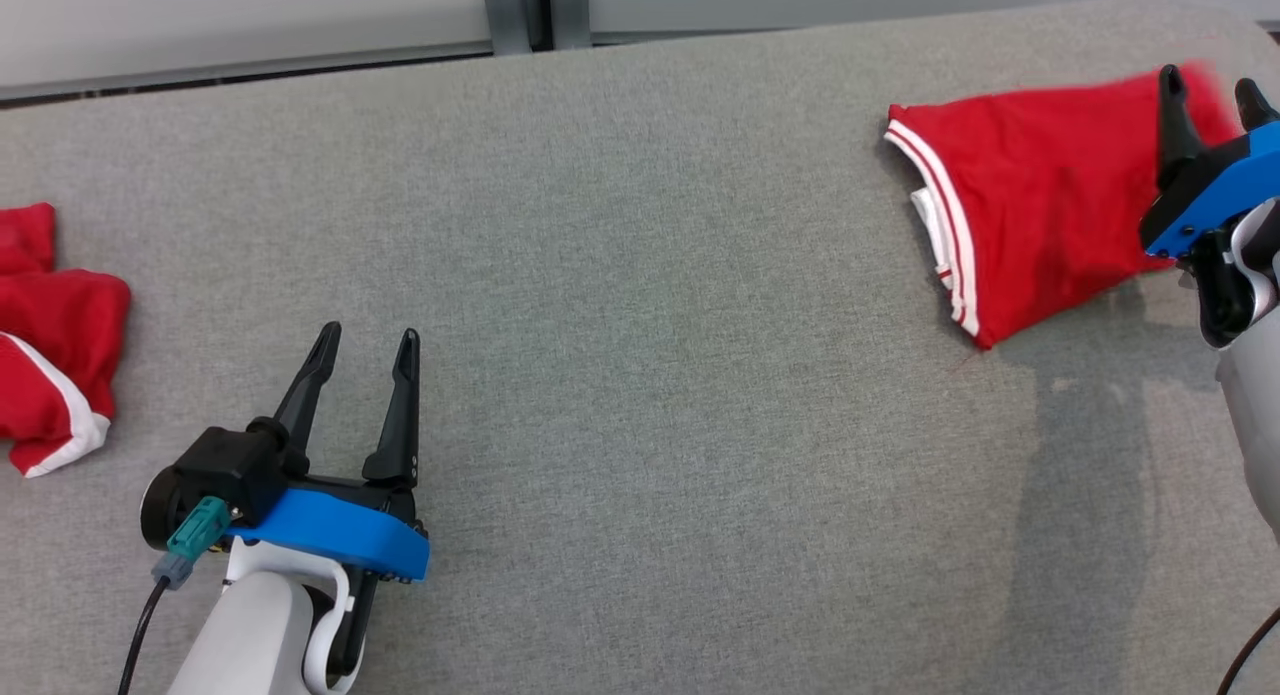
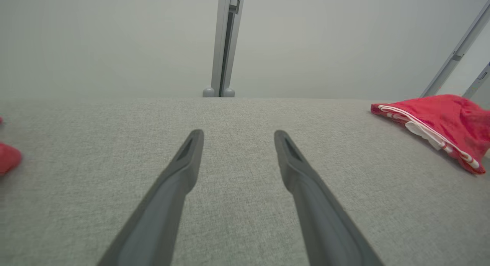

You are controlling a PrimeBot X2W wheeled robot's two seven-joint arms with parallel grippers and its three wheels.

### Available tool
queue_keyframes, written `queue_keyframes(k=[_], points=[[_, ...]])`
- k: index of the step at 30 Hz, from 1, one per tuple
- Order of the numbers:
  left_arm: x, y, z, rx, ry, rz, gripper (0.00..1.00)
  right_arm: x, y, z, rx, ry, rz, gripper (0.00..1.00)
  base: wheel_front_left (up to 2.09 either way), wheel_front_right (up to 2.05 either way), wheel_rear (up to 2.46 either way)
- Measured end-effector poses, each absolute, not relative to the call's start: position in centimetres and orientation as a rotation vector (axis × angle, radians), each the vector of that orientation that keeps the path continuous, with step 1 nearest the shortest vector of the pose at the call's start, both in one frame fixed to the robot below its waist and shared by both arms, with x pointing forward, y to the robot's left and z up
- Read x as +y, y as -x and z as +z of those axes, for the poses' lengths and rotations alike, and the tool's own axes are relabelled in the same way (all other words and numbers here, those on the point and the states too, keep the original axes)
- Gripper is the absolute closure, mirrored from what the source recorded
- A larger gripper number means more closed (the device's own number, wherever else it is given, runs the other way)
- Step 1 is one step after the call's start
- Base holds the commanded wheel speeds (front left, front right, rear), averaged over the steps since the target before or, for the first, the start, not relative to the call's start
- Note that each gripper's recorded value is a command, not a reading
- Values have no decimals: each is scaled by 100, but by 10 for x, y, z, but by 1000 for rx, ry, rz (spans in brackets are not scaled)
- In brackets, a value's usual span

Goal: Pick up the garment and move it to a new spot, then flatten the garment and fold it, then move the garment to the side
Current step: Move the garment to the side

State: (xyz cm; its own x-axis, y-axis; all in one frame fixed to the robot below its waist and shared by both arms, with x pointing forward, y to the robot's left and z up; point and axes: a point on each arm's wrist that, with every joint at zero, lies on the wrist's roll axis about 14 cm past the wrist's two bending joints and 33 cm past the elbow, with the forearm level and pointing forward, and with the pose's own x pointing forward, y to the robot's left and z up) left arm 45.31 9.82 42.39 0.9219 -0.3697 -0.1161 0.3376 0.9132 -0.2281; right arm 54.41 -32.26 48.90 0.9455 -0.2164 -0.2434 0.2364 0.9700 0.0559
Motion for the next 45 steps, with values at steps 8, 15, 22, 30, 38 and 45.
queue_keyframes(k=[8, 15, 22, 30, 38, 45], points=[[105, -442, 444, 117, 208, -339, 0, -283, -549, 537, 96, -22, -125, 0, 0, 0, 0], [119, -427, 467, 59, 209, -295, 0, -234, -534, 584, -86, 1, -6, 0, 0, 0, 0], [137, -409, 489, 0, 208, -236, 0, -194, -484, 597, -215, -36, 99, 0, 0, 0, 0], [159, -388, 495, -26, 212, -163, 0, -178, -432, 563, -181, -95, 146, 0, 0, 0, 0], [175, -373, 487, -9, 226, -103, 0, -172, -401, 513, -61, -147, 149, 0, 0, 0, 0], [182, -362, 480, 7, 225, -77, 0, -163, -389, 493, -12, -189, 142, 0, 0, 0, 0]])
